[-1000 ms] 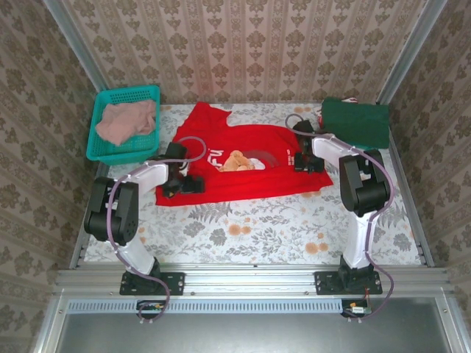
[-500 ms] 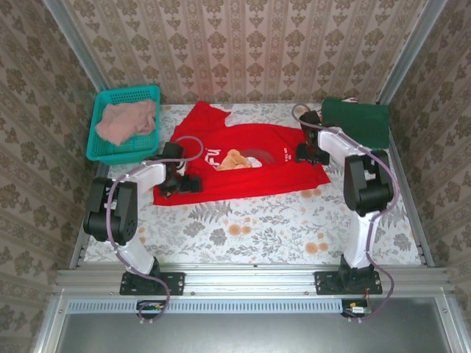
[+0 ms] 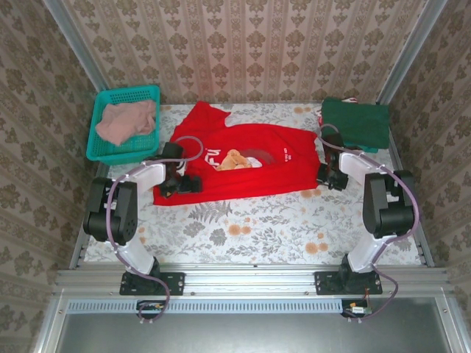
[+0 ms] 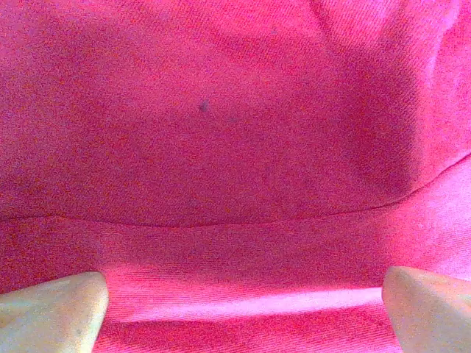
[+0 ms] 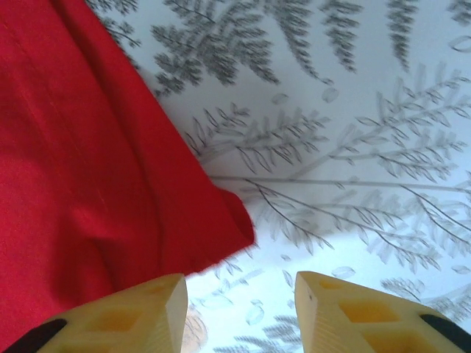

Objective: Fold and stack the t-shirts

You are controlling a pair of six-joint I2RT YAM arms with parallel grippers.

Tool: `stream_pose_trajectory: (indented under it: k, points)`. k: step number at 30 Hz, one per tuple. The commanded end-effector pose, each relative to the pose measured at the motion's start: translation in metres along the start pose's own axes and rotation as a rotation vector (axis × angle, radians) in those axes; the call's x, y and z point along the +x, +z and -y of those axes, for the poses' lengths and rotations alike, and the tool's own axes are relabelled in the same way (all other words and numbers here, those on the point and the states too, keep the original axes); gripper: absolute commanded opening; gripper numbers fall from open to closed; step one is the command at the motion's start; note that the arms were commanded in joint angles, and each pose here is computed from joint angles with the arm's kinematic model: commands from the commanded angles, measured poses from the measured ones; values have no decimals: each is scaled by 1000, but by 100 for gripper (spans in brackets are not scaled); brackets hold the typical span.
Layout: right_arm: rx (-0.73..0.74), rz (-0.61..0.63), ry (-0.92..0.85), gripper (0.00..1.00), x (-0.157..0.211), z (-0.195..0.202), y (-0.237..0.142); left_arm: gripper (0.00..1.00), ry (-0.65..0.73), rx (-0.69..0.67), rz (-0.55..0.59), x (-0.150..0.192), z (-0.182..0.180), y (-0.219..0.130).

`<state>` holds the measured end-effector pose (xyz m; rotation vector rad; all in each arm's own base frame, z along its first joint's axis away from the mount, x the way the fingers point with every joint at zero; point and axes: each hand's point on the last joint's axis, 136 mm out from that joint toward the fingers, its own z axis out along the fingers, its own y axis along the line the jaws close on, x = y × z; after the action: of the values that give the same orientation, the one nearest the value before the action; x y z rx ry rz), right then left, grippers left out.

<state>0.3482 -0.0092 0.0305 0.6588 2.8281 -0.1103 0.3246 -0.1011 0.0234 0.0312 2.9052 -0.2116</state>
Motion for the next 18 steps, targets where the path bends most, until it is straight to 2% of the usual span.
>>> stream_pose_trajectory:
  k: [1, 10, 16, 18]
  points:
    - [-58, 13, 18, 44, -12, -17, 3, 98, 2, -2, -69, 19, -6, 8]
    - [-125, 50, 38, 42, -18, -27, -10, 98, 4, -10, -71, 20, -7, 7]
    - [-127, 13, 38, 39, -17, -32, 3, 98, 5, -9, -74, 20, -7, 8]
    - [-140, 35, 42, 39, -23, -36, 6, 98, 4, -9, -74, 19, -7, 8]
